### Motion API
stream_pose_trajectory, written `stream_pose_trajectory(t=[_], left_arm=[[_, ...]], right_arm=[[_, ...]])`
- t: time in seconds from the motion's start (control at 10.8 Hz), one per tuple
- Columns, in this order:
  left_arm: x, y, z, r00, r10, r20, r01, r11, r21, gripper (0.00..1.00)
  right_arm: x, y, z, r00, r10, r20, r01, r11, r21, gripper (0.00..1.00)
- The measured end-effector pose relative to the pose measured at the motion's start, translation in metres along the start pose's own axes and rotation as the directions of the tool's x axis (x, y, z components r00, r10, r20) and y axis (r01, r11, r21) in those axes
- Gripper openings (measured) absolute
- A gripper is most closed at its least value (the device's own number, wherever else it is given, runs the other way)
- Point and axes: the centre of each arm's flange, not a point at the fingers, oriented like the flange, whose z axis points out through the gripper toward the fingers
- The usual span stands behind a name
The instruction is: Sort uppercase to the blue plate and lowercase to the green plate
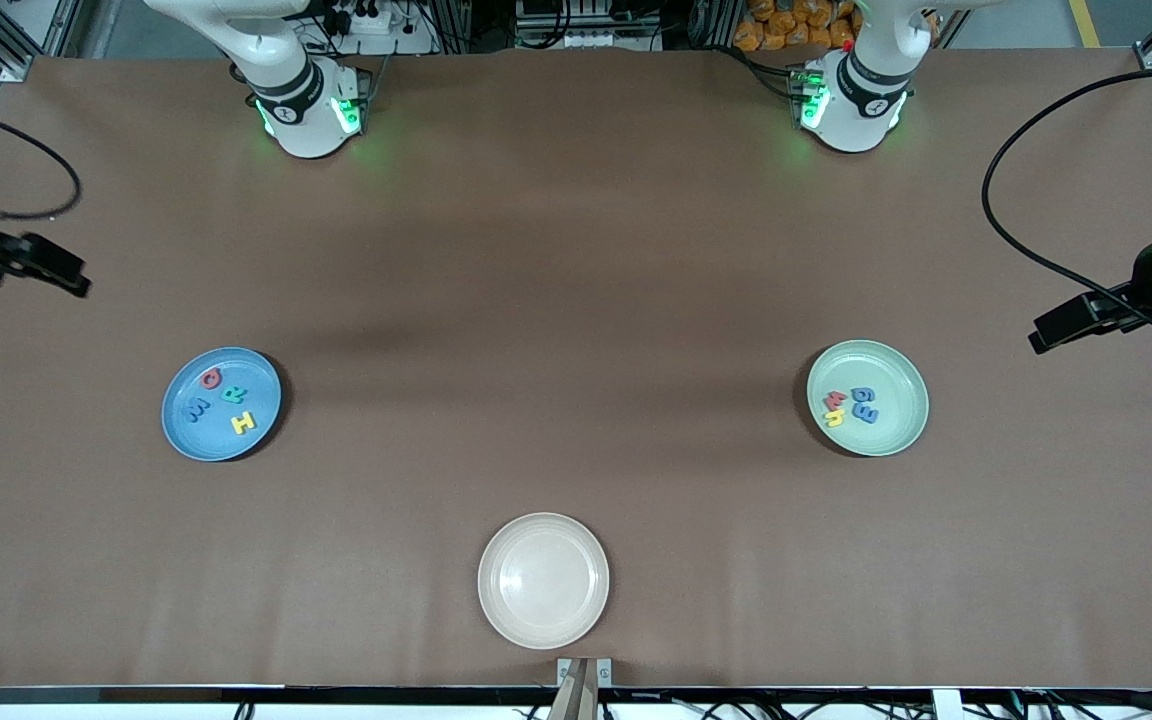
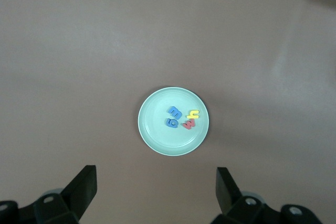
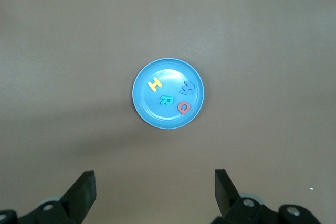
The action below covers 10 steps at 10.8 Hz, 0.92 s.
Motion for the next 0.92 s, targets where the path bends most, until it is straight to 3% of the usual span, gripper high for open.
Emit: stream_pose_trajectory(t=[0.37,0.92], left_arm=[[0.0,0.0,-0.001,1.0,0.0,-0.001,0.0,1.0,0.0,1.0],[-0.002,0.0,-0.003,1.0,0.001,-0.005,-0.001,1.0,-0.001,1.0]], right_arm=[[-0.004,-0.012,-0.031,0.999,-0.028,-0.03,0.028,1.0,0.008,1.0],[-0.005,-0.016,-0.032,0.999,-0.036,-0.025,0.036,0.999,0.008,1.0]])
